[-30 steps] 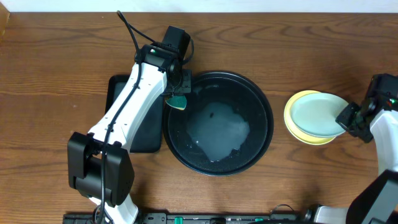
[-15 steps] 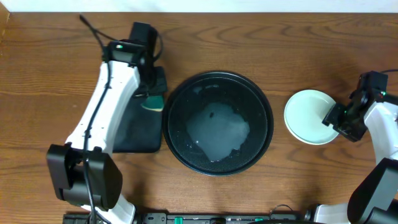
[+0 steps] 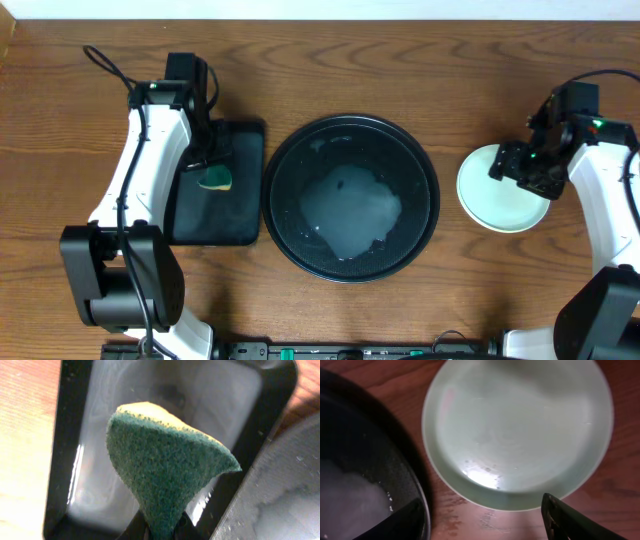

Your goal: Clean dirty plates on tray and stack at the side

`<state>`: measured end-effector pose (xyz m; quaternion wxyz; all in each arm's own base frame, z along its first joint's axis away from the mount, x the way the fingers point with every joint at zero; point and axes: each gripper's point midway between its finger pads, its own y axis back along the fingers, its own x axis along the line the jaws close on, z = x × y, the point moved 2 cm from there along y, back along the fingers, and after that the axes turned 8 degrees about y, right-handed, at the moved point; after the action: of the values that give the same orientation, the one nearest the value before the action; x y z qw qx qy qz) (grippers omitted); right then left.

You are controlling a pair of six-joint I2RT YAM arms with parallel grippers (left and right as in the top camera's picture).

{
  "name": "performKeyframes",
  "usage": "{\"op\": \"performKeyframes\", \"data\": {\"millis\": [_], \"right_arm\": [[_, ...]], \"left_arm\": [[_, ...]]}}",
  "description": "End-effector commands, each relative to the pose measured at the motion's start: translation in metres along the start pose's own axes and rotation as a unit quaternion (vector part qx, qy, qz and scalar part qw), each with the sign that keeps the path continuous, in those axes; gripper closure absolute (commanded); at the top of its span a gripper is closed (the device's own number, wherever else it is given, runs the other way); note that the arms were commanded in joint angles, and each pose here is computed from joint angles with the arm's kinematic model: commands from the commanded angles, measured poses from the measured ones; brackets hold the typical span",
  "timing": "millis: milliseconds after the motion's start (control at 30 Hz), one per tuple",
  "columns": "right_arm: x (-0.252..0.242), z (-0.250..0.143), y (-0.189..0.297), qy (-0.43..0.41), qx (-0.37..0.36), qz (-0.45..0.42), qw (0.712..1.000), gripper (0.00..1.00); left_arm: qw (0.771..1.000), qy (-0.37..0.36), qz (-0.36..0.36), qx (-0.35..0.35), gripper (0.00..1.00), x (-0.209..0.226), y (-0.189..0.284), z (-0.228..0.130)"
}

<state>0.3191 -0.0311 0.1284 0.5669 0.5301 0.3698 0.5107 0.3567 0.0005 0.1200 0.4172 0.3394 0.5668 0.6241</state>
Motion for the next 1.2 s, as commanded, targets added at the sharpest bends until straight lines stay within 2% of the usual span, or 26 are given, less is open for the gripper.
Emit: {"op": "performKeyframes", "data": {"millis": [0,233,300,500,767,867,900,933,1067,1133,1167], "right_arm": [[0.011,0.004,0.004,0.023,-0.009,0.01,1.0,0.27],[0.012,0.002,0.004,0.023,-0.006,0.01,1.0,0.27],[0.012,0.001,0.004,0.023,-0.003,0.01,1.0,0.26],[0.012,0.001,0.006,0.017,-0.005,0.01,1.0,0.26],[0.016,0.006,0.042,0.024,-0.061,0.015,0.998,0.28],[0.02,0.006,0.073,0.029,-0.106,0.019,0.994,0.28],[0.021,0.005,0.084,0.03,-0.12,0.02,0.992,0.28],[0.023,0.003,0.098,0.033,-0.139,0.024,0.989,0.27],[0.028,-0.006,0.15,0.042,-0.216,0.033,0.975,0.18],[0.03,-0.016,0.177,0.047,-0.26,0.036,0.964,0.03],[0.03,-0.021,0.186,0.049,-0.276,0.037,0.959,0.01]], "left_arm": [[1.0,-0.008,0.012,0.016,0.89,0.005,-0.023,-0.009],[1.0,-0.009,0.017,0.021,0.59,0.009,-0.034,-0.015],[1.0,-0.009,0.016,0.02,0.53,0.008,-0.034,-0.014],[1.0,-0.008,0.007,0.014,0.49,0.004,-0.024,-0.009],[0.999,-0.003,-0.03,-0.037,0.48,-0.005,0.064,0.003],[0.997,0.02,-0.045,-0.066,0.39,-0.002,0.092,-0.002],[0.996,0.02,-0.049,-0.074,0.28,-0.001,0.099,-0.004],[0.995,0.02,-0.054,-0.084,0.26,-0.001,0.106,-0.005],[0.992,0.02,-0.066,-0.108,0.26,0.0,0.121,-0.006],[0.992,0.02,-0.066,-0.11,0.25,0.0,0.123,-0.007],[0.992,0.02,-0.066,-0.109,0.25,0.0,0.122,-0.007]]}}
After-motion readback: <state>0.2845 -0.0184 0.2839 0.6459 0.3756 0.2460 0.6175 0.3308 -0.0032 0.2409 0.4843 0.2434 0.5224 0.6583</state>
